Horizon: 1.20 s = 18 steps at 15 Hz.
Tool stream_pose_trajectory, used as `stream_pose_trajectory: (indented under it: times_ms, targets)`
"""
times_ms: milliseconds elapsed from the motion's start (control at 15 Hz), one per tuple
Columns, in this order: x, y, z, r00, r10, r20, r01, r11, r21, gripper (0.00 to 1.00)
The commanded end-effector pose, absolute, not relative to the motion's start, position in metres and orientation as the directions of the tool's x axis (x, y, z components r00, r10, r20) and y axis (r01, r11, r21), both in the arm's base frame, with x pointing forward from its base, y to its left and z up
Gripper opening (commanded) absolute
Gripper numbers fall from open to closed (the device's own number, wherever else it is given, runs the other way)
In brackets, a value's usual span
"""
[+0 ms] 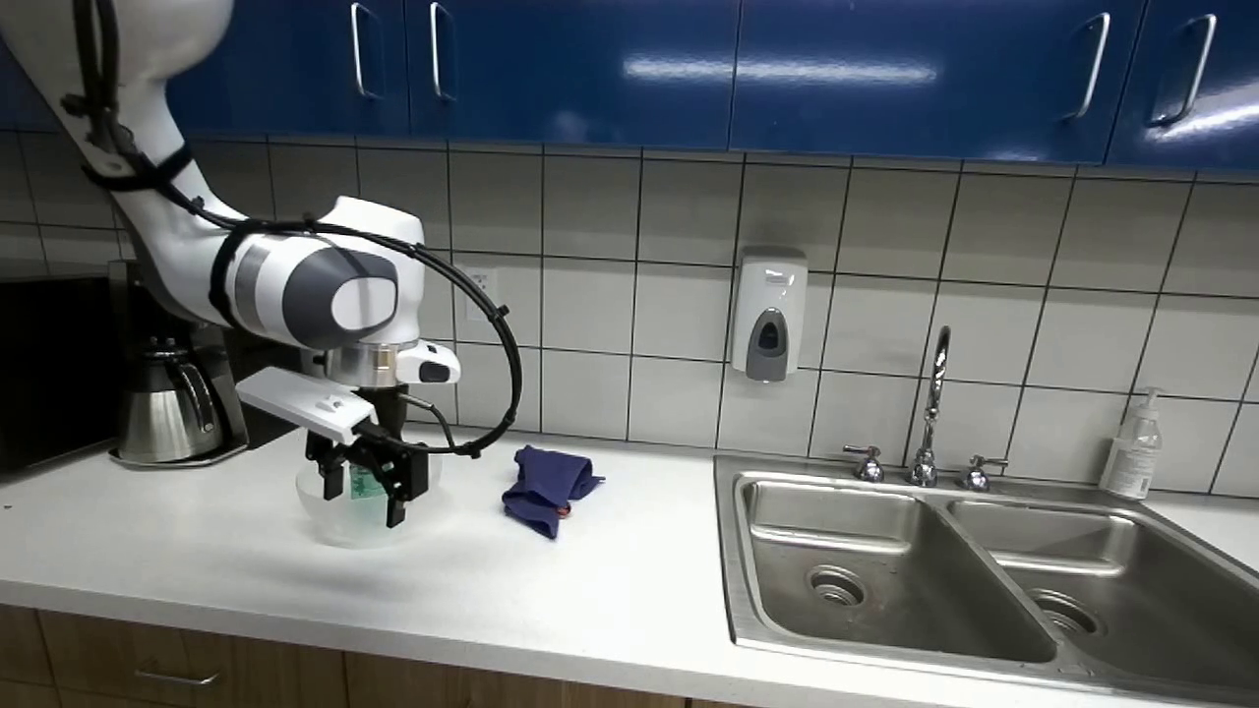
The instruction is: Take the can out of the bowl
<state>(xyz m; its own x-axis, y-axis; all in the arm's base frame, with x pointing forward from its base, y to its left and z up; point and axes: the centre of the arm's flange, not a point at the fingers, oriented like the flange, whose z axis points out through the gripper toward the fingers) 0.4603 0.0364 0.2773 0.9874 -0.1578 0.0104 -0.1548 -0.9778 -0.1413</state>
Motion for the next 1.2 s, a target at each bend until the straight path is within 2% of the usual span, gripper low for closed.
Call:
stream_pose_trajectory:
  times_ms: [0,533,1133]
  targets:
    - [0.501,0.053,0.277,0.986,-0.155,0.053,-0.147,-0.98,-0.132,1.0]
    - [0.559,0.093,0.288,0.987,-0.115,0.111,-0.098,-0.984,-0.147,1.0]
    - [0.609,0.136,0.269,0.989,-0.03,0.145,-0.017,-0.996,-0.089,1.0]
